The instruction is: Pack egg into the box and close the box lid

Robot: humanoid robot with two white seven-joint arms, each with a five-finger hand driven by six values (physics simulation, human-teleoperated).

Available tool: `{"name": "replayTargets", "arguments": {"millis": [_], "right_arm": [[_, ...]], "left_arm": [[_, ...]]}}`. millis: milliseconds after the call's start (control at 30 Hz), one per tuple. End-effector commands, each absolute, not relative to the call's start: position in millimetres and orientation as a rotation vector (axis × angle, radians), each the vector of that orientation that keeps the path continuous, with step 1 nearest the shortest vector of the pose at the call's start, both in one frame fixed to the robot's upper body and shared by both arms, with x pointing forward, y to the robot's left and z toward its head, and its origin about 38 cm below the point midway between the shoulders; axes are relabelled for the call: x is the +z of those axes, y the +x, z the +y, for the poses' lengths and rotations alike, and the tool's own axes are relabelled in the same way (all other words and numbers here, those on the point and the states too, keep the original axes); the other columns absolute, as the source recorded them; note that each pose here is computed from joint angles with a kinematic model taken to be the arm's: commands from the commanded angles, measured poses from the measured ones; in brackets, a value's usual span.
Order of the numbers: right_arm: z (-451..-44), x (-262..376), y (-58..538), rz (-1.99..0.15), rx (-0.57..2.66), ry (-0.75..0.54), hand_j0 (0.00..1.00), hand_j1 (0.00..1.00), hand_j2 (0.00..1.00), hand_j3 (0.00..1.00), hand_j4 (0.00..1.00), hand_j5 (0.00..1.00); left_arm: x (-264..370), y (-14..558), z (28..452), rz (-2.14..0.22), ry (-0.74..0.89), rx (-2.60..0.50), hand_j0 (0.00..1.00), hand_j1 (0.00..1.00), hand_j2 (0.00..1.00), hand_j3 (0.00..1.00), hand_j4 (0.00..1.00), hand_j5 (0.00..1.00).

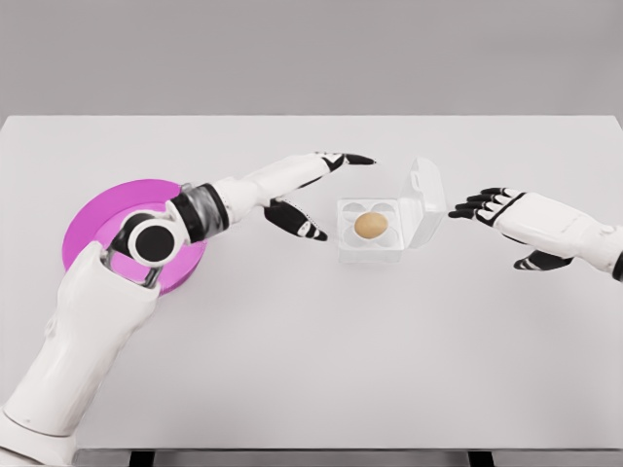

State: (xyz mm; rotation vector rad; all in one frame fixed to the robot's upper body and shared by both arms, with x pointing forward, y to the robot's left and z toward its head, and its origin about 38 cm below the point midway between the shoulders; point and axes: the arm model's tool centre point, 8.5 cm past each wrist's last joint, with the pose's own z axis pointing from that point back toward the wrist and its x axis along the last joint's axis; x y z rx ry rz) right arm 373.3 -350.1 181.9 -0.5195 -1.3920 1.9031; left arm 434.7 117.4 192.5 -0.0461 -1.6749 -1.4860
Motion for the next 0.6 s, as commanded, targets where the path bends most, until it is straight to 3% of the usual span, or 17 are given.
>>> {"name": "replayTargets", "arguments": {"millis": [0, 233, 400, 567], "right_arm": [[-349, 182, 373, -1.400, 1.896, -0.514, 1.00, 1.00, 1.00, 1.00, 1.00, 1.00], [-332, 184, 372, -1.449, 1.903, -0.499, 1.00, 1.00, 1.00, 1.00, 1.00, 1.00], [-318, 185, 368, -1.473, 1.942, -0.480, 1.00, 1.00, 1.00, 1.00, 1.00, 1.00], [-301, 183, 365, -1.506, 1.961, -0.448, 1.00, 1.00, 1.00, 1.00, 1.00, 1.00]], "left_arm": [[221, 428, 156, -1.734, -0.052, -1.462, 1.00, 1.00, 1.00, 1.00, 1.00, 1.00], [283, 379, 265, -2.010, -0.150, -1.657, 1.00, 1.00, 1.00, 1.00, 1.00, 1.00], [285, 378, 323, -1.874, -0.040, -1.643, 1.00, 1.00, 1.00, 1.00, 1.00, 1.00], [279, 379, 347, -1.844, 0.021, -1.587, 1.00, 1.00, 1.00, 1.00, 1.00, 1.00]]}}
